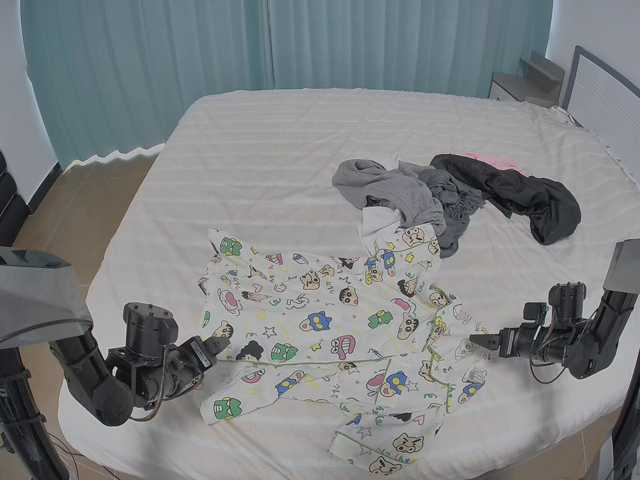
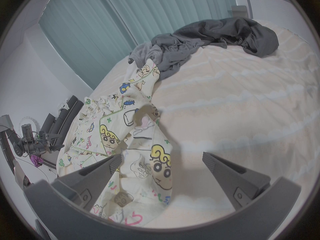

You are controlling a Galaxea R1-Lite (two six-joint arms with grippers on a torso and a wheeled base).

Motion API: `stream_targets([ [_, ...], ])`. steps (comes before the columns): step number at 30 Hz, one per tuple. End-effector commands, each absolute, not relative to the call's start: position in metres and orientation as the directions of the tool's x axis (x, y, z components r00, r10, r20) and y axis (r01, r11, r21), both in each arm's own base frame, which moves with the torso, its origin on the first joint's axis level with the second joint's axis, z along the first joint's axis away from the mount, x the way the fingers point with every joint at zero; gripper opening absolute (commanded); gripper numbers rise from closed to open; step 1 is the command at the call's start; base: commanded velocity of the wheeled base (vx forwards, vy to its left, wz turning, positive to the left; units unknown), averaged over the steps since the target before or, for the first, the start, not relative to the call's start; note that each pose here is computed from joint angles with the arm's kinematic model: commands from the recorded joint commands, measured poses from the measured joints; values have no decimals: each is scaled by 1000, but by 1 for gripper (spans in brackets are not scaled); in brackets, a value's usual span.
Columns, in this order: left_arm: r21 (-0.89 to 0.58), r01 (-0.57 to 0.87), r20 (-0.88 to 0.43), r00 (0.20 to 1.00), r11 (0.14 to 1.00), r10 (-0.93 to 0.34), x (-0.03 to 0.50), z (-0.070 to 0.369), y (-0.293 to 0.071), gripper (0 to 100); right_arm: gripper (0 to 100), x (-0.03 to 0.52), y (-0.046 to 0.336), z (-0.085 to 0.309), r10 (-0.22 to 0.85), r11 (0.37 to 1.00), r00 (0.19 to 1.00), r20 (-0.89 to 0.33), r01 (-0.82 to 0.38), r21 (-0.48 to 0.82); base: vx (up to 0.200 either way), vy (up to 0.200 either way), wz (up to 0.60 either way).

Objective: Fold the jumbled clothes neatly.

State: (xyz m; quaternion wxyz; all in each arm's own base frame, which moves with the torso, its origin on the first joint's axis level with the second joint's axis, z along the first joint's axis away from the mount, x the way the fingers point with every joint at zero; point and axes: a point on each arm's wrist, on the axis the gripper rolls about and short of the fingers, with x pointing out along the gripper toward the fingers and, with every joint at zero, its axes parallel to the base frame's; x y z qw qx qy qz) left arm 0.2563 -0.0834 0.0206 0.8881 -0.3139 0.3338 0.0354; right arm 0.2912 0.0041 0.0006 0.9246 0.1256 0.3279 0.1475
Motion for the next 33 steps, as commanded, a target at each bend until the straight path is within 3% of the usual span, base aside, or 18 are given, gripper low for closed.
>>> stream_targets([
  [1,-530,-276,-613,778,802,-137,277,10,-88,100,100,288,5,-3,360,922,747,-558,-196,333,0,0,0],
  [11,-473,-214,-503,862,855,-62,343,40,-60,100,100,289,5,1,363,920,775,-517,-212,329,0,0,0],
  [20,-534,-94,-470,859,840,-202,392,79,-59,100,100,291,5,2,362,921,779,-512,-212,327,0,0,0],
  [33,-414,-42,-523,829,909,-199,439,37,-66,100,100,290,5,1,363,920,776,-516,-212,328,0,0,0],
])
